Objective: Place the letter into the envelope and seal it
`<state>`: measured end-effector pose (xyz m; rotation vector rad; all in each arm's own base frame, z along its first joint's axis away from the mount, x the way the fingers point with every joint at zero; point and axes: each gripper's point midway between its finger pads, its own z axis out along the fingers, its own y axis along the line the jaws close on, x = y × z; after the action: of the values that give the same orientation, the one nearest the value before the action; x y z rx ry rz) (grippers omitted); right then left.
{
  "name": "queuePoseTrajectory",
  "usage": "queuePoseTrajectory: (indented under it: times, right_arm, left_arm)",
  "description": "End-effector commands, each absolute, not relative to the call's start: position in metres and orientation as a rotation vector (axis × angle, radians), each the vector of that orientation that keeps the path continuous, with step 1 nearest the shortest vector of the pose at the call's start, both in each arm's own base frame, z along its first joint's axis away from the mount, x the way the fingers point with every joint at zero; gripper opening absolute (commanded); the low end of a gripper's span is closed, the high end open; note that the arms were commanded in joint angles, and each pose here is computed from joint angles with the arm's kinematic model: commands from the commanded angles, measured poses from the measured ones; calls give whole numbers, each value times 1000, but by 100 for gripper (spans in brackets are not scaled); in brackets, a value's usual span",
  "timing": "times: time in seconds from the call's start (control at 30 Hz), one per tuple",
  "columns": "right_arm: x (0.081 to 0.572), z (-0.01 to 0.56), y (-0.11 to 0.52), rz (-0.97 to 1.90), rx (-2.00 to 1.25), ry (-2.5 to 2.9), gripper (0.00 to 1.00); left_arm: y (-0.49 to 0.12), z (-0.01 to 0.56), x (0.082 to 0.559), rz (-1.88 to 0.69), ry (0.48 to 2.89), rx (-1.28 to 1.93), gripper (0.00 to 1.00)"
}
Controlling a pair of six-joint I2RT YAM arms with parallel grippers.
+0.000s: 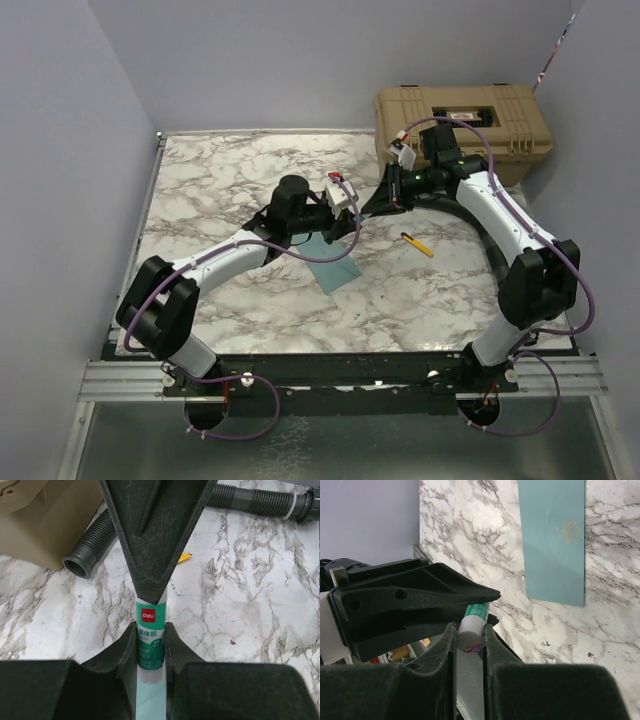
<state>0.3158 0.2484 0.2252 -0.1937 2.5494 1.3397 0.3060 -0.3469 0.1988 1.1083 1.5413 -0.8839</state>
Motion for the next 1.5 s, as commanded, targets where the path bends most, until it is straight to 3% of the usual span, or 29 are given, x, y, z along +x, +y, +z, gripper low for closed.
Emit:
queuePoseTrajectory:
  times: [0.0, 0.2, 0.27, 0.3, 0.33, 0.4, 0.57, 0.67, 0.9, 1.37, 1.47]
  right_arm:
    - [303, 235, 258, 1448, -232, 2541, 0]
    - [306, 238, 258, 1439, -241, 2539, 0]
    - [306, 238, 258, 1437, -239, 2539, 0]
    - [307, 236, 258, 1434, -236, 2545, 0]
    - [307, 236, 258, 1433, -237, 2545, 0]
    - [306, 236, 258, 1432, -241, 2544, 0]
    - [305, 236, 258, 1434, -245, 2543, 0]
    - [303, 231, 256, 1421, -249, 2559, 0]
    - [297, 204, 251, 1252, -321, 2622, 0]
    - [247, 192, 265, 1413, -465, 2659, 0]
    - [250, 182, 260, 1324, -440, 2731, 0]
  left_arm:
    - [-354, 195, 311, -889, 1511, 1160, 18]
    - [-355, 182, 311, -889, 1557, 1204, 17]
    - [-355, 179, 311, -887, 1563, 1209, 21]
    - [-355, 177, 314, -877, 1572, 1205, 31]
    - [-355, 176, 314, -878, 1574, 1207, 31]
    - [-356, 174, 314, -887, 1591, 1214, 23]
    - [-355, 168, 312, -894, 1612, 1220, 20]
    - [-354, 171, 314, -876, 1601, 1221, 0]
    - [-368, 214, 316, -822, 1411, 1266, 0]
    - [-410, 302, 314, -667, 1011, 1389, 0]
    - [-419, 317, 315, -706, 991, 1356, 0]
